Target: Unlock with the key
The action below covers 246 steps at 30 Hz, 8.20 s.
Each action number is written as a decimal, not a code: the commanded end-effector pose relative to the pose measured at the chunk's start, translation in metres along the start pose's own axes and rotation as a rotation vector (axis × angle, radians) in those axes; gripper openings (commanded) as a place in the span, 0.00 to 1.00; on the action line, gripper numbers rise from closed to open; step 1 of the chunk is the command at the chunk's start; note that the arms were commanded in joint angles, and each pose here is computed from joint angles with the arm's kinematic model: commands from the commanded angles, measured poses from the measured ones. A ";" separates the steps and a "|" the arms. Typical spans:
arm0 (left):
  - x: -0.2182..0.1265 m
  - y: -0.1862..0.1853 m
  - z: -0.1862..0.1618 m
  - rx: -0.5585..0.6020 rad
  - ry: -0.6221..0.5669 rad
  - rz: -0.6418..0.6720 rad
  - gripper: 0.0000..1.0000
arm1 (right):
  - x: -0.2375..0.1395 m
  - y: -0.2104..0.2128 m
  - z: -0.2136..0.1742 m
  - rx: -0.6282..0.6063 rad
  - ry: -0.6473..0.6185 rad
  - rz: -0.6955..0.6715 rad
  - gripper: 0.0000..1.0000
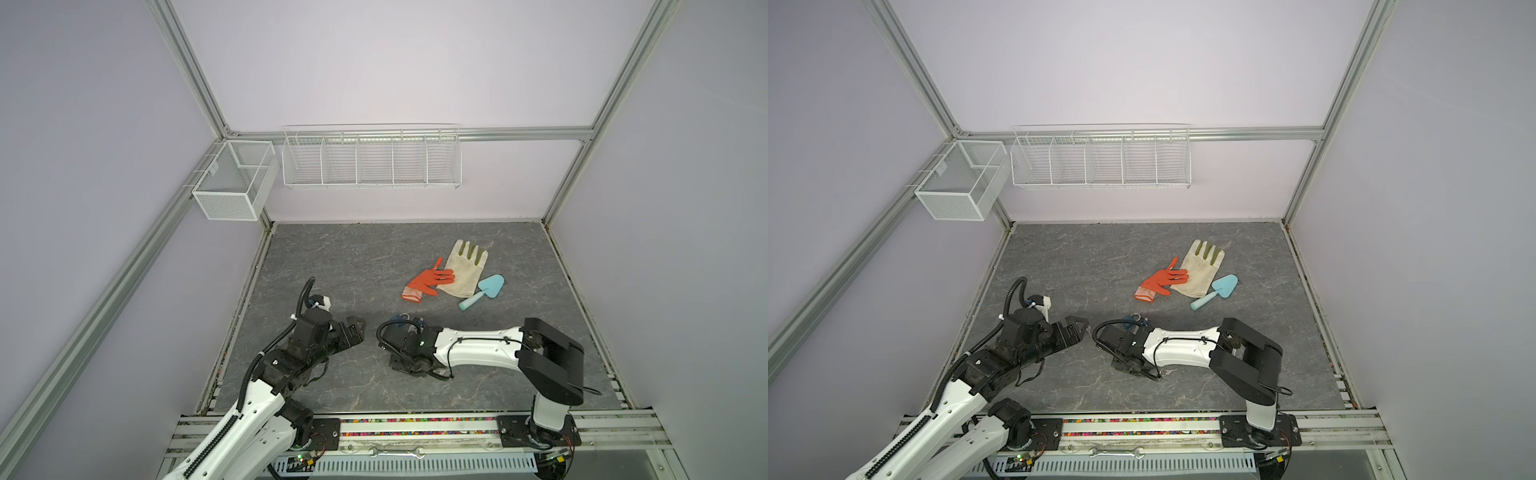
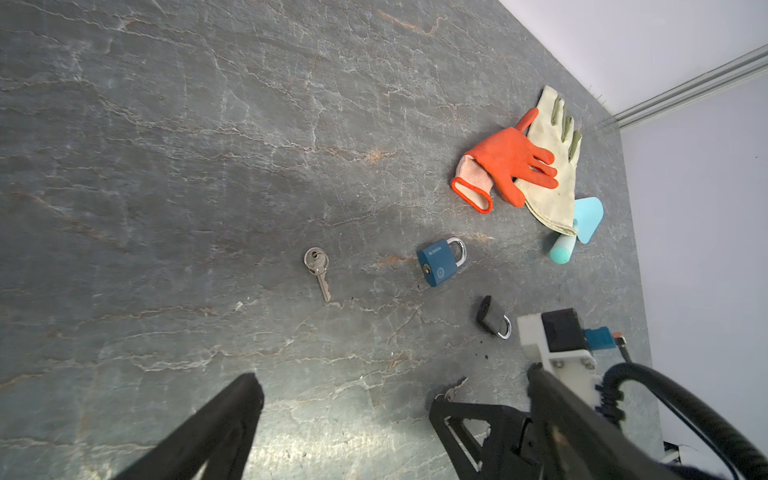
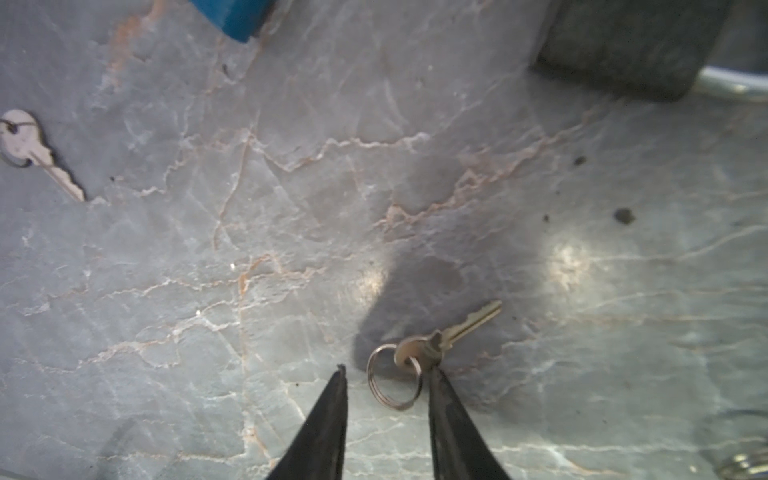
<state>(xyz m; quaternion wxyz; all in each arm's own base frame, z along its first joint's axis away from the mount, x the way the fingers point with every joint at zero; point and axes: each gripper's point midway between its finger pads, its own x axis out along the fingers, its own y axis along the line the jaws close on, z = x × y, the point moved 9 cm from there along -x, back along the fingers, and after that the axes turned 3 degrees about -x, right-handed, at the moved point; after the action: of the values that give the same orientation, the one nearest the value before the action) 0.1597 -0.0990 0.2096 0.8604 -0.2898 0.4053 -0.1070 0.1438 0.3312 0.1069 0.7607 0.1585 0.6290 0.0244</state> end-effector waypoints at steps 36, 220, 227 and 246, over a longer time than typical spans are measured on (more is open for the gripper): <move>-0.005 -0.002 0.001 -0.042 -0.030 -0.024 1.00 | 0.007 -0.033 0.013 -0.124 0.063 -0.157 0.08; 0.028 -0.126 -0.033 -0.129 -0.056 -0.662 0.00 | -0.169 -0.037 0.059 -0.411 -0.392 0.513 0.26; 0.025 -0.131 -0.017 0.024 -0.041 -0.692 0.00 | -0.178 -0.054 0.072 -0.398 -0.340 0.701 0.42; 0.019 -0.169 -0.002 0.253 0.074 -0.845 0.00 | -0.191 -0.071 0.091 -0.598 -0.250 1.037 0.54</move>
<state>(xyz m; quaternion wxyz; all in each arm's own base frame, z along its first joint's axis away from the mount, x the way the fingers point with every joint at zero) 0.1792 -0.2412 0.2887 0.7608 -0.3354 0.2658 -0.4878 0.1838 0.1985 0.2852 0.7460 0.2377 0.3528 0.5123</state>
